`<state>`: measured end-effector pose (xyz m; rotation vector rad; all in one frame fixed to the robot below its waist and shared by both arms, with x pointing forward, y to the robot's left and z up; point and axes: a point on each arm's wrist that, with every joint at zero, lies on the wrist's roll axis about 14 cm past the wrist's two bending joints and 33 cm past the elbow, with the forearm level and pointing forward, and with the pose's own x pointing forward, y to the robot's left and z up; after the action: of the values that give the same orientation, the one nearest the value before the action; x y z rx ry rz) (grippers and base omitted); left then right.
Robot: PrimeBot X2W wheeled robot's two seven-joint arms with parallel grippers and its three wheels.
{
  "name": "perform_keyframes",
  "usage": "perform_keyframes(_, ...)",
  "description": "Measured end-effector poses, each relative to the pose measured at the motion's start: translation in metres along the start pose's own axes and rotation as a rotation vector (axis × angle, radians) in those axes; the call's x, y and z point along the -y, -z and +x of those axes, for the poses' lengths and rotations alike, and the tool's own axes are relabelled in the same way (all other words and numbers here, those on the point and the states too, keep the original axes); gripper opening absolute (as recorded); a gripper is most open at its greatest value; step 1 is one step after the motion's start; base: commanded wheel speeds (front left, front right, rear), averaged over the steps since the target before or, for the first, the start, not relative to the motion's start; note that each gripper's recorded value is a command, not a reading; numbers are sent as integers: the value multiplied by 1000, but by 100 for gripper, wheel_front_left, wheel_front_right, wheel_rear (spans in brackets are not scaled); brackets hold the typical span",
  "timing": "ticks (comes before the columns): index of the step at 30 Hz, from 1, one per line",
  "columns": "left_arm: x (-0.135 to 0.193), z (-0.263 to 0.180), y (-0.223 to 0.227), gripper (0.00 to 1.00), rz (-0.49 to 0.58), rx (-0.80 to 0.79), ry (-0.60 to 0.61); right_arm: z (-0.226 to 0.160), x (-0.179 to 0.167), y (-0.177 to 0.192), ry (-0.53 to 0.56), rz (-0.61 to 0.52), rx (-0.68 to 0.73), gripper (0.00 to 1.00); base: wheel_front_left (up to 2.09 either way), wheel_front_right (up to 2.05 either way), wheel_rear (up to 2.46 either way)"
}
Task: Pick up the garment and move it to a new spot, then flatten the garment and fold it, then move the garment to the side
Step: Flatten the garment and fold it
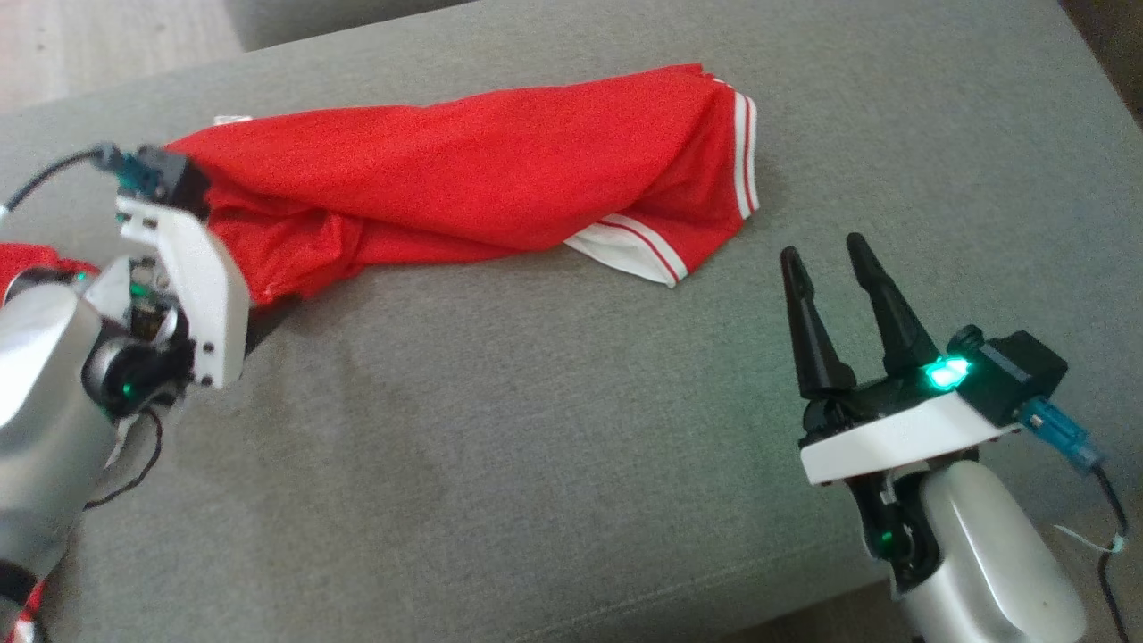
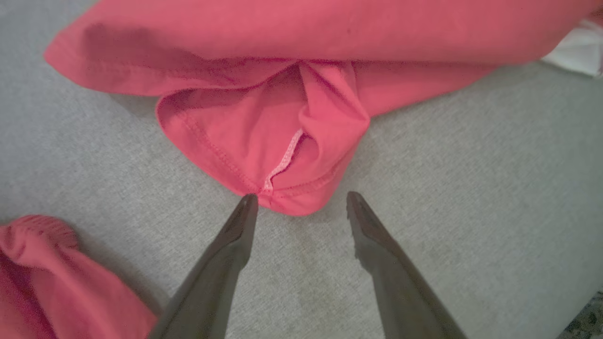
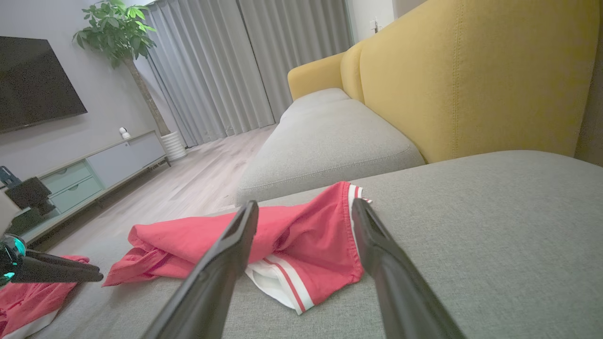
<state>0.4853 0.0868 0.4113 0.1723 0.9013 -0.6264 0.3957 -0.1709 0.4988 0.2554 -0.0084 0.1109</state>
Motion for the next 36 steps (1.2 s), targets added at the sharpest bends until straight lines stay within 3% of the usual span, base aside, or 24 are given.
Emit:
perform_keyframes(7, 1, 16, 16, 100, 148, -70, -4, -5, 11, 3, 35, 2, -12, 100, 0, 0, 0)
perform_keyframes(13, -9, 27, 21, 100, 191, -100, -39, -3, 16, 1, 47, -5, -8, 100, 0, 0, 0)
perform_keyframes(14, -12, 27, 16, 73, 199, -87, -49, -3, 16, 1, 49, -6, -10, 100, 0, 0, 0)
perform_keyframes(15, -14, 26, 11, 30, 206, -76, -59, -4, 17, 1, 50, -6, -11, 100, 0, 0, 0)
perform_keyframes(16, -15, 25, 7, 0, 214, -71, -66, -4, 17, 1, 51, -6, -9, 100, 0, 0, 0)
perform_keyframes(20, -9, 18, 1, 0, 224, -56, -61, -5, 15, -1, 44, -5, -3, 100, 0, 0, 0)
perform_keyframes(29, 27, -25, -29, 0, -66, 49, 111, -6, -5, -13, -12, 5, 29, 100, 0, 0, 0)
perform_keyframes(36, 31, -75, -28, 0, -155, 42, 181, -15, -8, -17, -27, 5, 20, 100, 0, 0, 0)
